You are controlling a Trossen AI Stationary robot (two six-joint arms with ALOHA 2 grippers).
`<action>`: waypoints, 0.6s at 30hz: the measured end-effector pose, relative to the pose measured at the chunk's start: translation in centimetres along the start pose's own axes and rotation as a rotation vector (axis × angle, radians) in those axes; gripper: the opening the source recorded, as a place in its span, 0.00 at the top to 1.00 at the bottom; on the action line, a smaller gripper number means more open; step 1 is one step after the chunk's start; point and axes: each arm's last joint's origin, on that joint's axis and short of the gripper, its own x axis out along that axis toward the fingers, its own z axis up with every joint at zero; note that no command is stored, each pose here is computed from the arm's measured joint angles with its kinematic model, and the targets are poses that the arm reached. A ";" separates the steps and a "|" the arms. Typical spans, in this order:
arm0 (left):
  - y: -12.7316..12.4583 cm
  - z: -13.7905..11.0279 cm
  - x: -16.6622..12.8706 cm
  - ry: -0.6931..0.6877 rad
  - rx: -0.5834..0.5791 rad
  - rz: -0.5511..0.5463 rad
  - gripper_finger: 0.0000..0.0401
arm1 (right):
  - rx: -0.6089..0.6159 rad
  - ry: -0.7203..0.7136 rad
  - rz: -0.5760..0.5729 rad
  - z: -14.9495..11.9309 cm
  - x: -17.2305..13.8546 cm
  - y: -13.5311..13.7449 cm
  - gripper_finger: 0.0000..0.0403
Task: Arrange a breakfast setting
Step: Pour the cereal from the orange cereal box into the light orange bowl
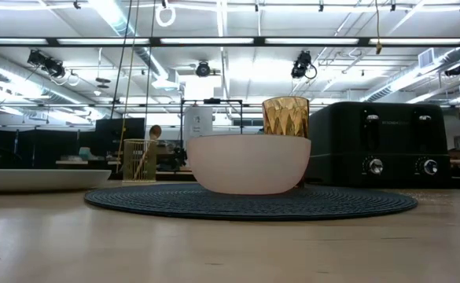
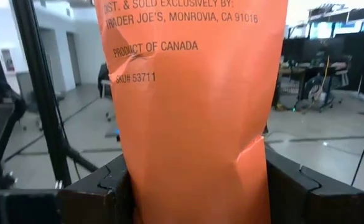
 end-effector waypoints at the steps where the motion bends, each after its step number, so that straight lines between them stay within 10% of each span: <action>1: -0.3 -0.6 0.9 0.001 0.015 0.003 0.26 | -0.002 0.010 0.004 -0.1 0.1 0.1 0.39; 7: -0.8 -3.0 4.3 -0.050 0.032 0.036 0.16 | -0.016 0.004 0.070 -0.2 0.2 0.6 0.39; 18: -2.0 -4.1 7.3 -0.278 -0.066 -0.227 0.12 | -0.112 0.030 0.097 -1.2 1.5 1.3 0.39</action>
